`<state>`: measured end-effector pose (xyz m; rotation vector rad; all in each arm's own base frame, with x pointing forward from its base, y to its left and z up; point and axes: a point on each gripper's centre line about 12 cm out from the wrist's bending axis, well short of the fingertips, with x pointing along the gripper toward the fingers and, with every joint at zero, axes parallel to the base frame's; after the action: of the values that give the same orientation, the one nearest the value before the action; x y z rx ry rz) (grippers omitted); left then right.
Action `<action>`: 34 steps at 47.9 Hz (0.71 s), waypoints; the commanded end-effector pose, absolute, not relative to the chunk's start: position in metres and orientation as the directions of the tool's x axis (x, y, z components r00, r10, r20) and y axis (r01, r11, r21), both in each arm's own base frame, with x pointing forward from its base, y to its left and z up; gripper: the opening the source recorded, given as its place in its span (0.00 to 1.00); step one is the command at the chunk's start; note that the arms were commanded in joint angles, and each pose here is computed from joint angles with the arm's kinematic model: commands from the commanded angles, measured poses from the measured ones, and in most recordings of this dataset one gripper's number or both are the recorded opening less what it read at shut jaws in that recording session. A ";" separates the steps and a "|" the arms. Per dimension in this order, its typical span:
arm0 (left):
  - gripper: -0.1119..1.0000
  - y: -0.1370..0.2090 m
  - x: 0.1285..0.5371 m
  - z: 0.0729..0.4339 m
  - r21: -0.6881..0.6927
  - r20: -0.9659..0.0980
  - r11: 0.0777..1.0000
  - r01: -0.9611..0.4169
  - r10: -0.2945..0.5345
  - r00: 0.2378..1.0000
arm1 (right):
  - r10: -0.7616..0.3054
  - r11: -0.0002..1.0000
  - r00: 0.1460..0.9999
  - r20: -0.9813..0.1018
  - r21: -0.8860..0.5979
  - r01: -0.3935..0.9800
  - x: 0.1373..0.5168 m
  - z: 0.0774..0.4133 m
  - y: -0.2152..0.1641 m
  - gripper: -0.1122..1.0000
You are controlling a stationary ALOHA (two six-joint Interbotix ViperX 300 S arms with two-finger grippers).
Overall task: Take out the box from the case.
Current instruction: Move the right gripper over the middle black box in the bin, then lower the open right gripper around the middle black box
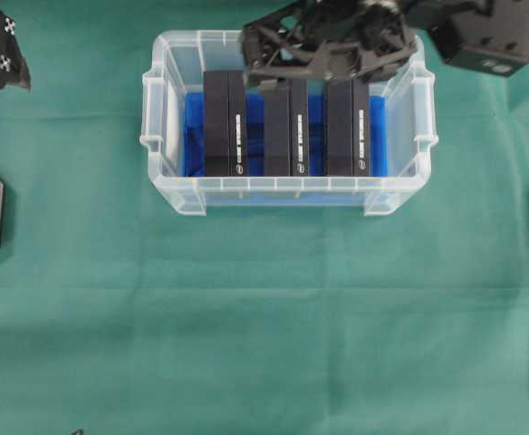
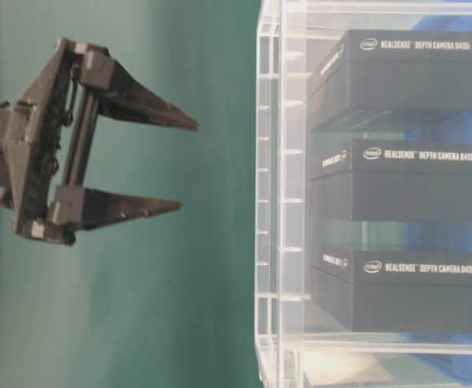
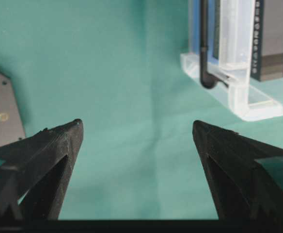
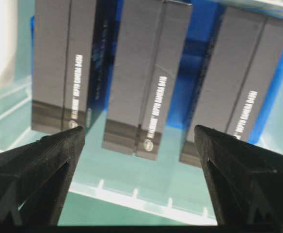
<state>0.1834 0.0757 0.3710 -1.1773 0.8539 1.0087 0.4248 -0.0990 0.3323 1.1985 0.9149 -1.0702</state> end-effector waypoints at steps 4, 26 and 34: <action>0.95 0.077 0.183 0.380 -0.356 -0.911 0.085 -0.931 0.192 0.366 | -0.158 0.043 0.314 -0.936 0.311 0.949 0.432 0.350 -0.098 0.93; 0.95 0.078 0.185 0.382 -0.373 -0.902 0.087 -0.924 0.199 0.383 | -0.167 0.050 0.315 -0.934 0.311 0.949 0.441 0.344 -0.101 0.93; 0.95 0.078 0.185 0.382 -0.372 -0.903 0.087 -0.924 0.198 0.382 | -0.163 0.050 0.316 -0.935 0.312 0.949 0.443 0.342 -0.101 0.93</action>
<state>0.1853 0.0762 0.3732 -1.1788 0.8280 0.9914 0.4431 -0.1020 0.3265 1.1970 0.9004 -1.0637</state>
